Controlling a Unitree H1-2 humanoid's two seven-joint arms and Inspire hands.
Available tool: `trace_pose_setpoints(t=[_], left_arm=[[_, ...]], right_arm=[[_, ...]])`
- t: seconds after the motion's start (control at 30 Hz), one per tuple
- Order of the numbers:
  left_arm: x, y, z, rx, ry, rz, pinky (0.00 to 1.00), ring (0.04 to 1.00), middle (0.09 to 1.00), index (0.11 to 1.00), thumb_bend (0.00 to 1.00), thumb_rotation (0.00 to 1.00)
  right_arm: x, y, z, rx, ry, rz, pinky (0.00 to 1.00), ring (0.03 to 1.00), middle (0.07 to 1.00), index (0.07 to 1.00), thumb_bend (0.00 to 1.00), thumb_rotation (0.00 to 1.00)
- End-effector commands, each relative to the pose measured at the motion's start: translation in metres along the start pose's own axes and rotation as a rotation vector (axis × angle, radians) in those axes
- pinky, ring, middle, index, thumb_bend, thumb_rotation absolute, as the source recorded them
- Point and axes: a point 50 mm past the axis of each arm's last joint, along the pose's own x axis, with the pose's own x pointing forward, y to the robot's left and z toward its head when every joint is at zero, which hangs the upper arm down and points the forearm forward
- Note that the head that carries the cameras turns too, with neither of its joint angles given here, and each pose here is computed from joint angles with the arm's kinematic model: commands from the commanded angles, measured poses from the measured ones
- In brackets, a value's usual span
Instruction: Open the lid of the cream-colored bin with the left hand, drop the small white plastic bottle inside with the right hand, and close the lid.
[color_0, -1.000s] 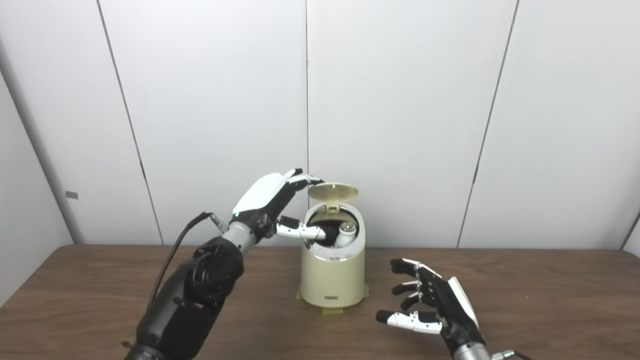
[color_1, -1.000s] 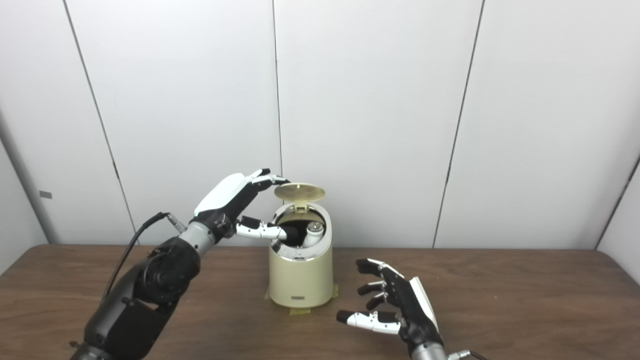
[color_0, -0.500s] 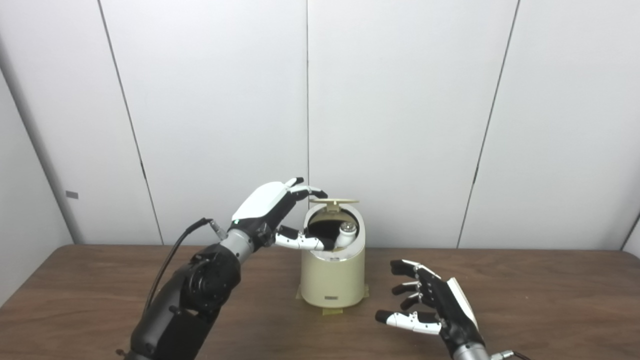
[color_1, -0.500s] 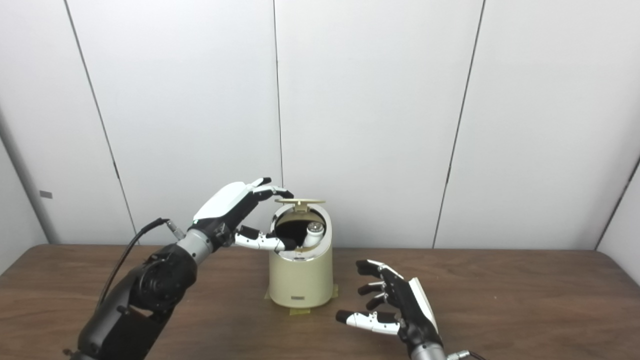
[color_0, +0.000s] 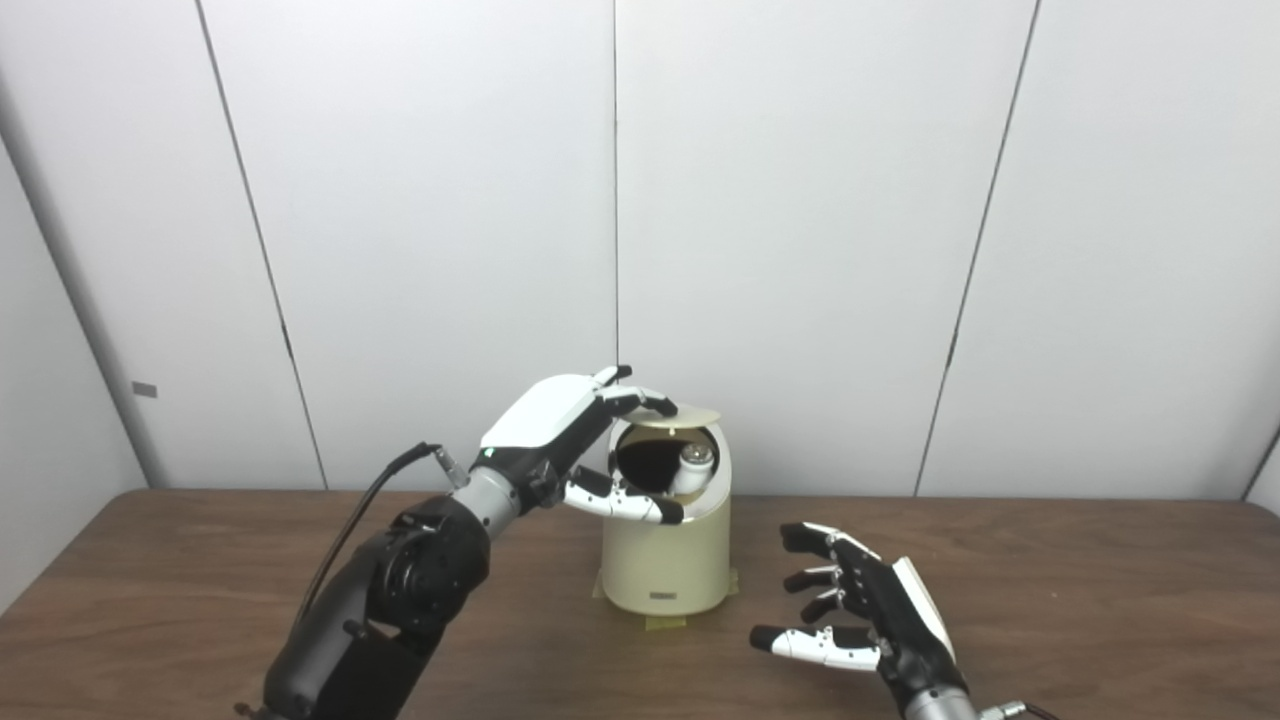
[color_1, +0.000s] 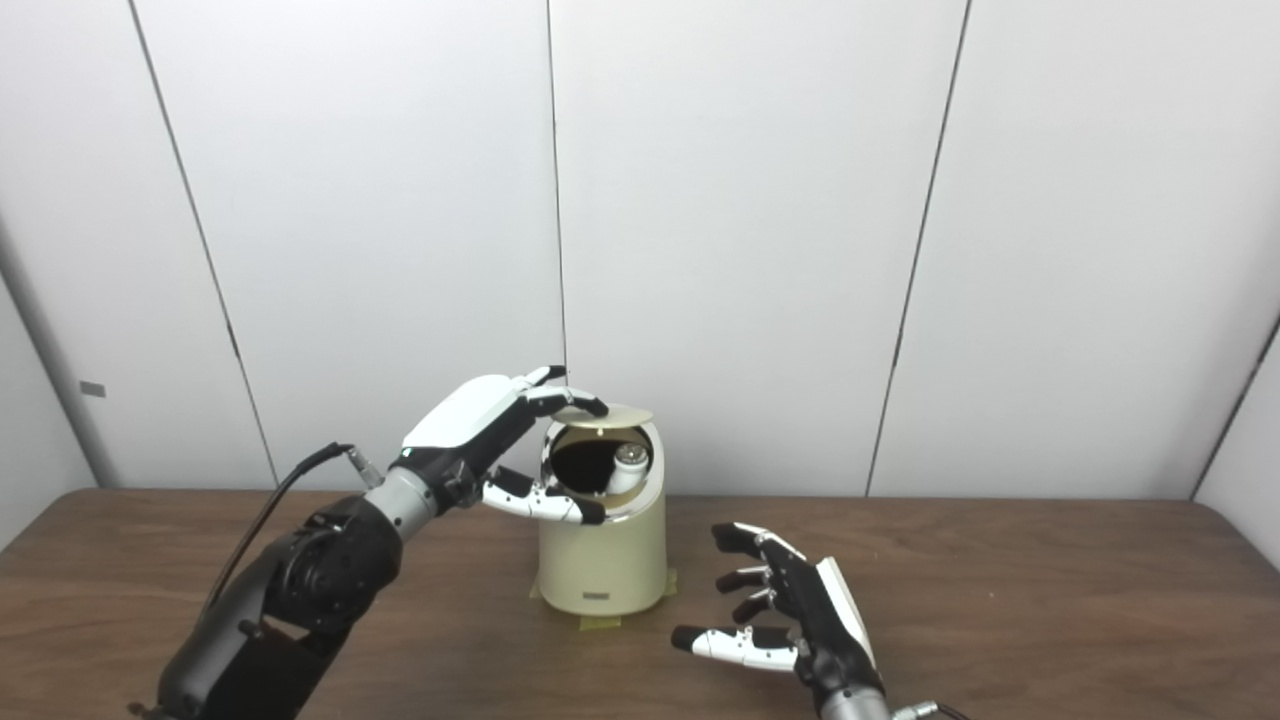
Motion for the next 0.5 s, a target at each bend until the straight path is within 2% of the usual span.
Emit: trace_pose_setpoints(t=[0.0, 0.3, 0.47], left_arm=[[0.005, 0.0217, 0.0115, 0.049, -0.068, 0.049, 0.99, 1.0, 0.854, 0.826, 0.94, 0.5], [0.0021, 0.0166, 0.0177, 0.067, -0.08, 0.017, 1.0, 1.0, 0.855, 0.828, 0.93, 0.48], [-0.0007, 0.0162, 0.0183, 0.083, -0.081, 0.015, 1.0, 1.0, 0.842, 0.818, 0.94, 0.48]], right_arm=[[0.0128, -0.0037, 0.02, -0.004, -0.08, -0.017, 0.47, 0.643, 0.781, 0.758, 0.76, 0.22], [0.0122, -0.0029, 0.0214, -0.002, -0.078, -0.013, 0.47, 0.646, 0.787, 0.764, 0.75, 0.2], [0.012, -0.0037, 0.0215, -0.005, -0.068, -0.018, 0.49, 0.657, 0.779, 0.77, 0.77, 0.24]])
